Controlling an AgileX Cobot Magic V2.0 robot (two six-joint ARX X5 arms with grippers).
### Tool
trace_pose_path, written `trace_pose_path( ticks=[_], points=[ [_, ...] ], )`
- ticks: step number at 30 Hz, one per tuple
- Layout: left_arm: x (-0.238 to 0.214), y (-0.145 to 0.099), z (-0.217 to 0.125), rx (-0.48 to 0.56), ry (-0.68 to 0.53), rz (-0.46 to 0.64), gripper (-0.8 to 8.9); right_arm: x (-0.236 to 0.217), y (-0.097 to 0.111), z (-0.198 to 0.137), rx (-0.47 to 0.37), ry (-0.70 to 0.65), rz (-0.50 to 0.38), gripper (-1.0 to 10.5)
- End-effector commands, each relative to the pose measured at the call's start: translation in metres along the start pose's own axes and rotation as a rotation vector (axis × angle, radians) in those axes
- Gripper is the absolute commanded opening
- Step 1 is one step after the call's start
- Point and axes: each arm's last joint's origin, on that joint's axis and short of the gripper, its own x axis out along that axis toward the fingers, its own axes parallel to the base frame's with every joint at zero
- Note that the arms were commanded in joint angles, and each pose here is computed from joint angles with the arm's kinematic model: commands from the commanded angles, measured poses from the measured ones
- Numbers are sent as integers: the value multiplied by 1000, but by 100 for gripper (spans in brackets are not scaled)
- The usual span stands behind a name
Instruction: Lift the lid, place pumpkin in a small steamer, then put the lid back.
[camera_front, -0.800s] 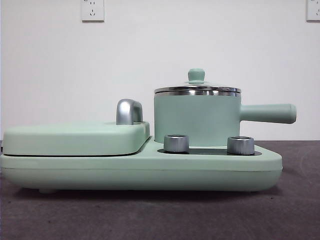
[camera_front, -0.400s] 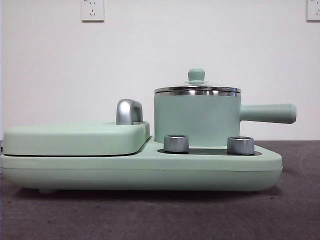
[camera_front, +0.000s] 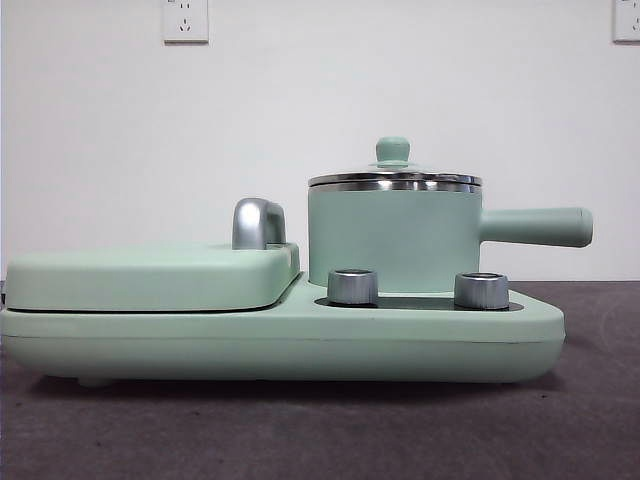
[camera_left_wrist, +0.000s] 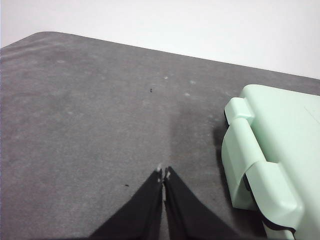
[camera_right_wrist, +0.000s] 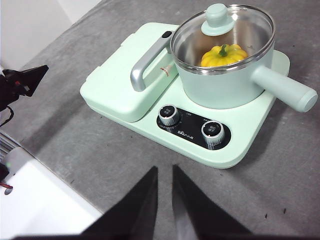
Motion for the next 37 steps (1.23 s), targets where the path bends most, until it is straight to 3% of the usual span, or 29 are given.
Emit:
trace_pose_path(
  ticks=[1,6,10,16,22,28,37],
  points=[
    [2,1,-7,9,22,5,9,-1,1,1,-9,-4,10,43],
    [2,1,-7,9,23,5,9,-1,0,0,-10,-20,7,42],
    [2,1,-7,10,23,5,9,4,-11,-6,-2,-83,-164,40],
    [2,1,-7,10,22,5,9,34,-42,-29,137,-278,-518,40],
    [2,1,-7,9,22,5,9,58,-76,-54,91,-458,-747,40],
    [2,1,-7,9,22,5,9,80,-96,-84,-46,-459,-765,40],
    [2,1,-6,9,22,5,9,95,-107,-99,-139,-412,-643,40]
  ],
)
